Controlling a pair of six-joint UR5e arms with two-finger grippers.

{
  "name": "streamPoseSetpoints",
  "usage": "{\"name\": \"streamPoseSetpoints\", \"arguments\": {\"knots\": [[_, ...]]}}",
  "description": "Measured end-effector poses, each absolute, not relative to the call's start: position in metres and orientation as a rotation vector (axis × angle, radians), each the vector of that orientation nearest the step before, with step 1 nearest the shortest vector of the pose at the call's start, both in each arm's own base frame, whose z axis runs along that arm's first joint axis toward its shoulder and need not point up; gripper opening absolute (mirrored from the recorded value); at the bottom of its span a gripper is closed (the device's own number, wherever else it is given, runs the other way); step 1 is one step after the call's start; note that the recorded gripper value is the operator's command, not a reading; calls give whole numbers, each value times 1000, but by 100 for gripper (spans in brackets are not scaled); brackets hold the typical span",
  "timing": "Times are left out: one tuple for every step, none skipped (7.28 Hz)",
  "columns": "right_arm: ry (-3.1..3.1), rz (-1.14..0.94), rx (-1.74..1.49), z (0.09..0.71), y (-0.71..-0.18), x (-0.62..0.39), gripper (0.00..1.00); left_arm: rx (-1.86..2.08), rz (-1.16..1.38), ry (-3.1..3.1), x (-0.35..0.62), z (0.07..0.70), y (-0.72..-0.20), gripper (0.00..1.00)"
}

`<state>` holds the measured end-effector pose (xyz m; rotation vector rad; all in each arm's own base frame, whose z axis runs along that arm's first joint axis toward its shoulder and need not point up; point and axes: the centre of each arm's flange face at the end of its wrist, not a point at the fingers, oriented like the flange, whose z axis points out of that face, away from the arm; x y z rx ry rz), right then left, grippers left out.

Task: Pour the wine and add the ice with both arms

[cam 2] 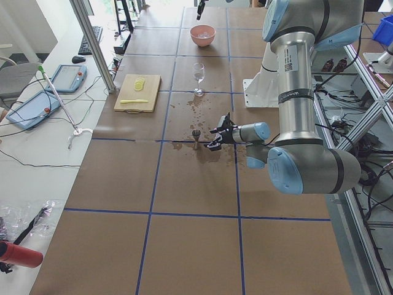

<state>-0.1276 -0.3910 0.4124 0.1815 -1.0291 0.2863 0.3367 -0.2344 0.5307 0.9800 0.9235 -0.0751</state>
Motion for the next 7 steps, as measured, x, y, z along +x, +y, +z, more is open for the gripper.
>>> {"name": "streamPoseSetpoints", "arguments": {"knots": [[-1047,283,173,395,-398,-133,0,934,-32,938,331,532,-229,100],[-1066,302,155,365,-414,-142,0,884,12,950,327,533,-224,100],[-1083,324,132,328,-432,-154,0,830,56,958,322,531,-220,100],[-1099,337,105,288,-446,-169,0,784,88,964,318,529,-216,100],[-1112,341,76,246,-456,-189,0,746,111,960,313,530,-216,100],[-1119,337,50,210,-459,-211,0,710,124,943,307,532,-221,100],[-1126,329,33,181,-460,-232,0,660,127,916,299,533,-232,100]]}}
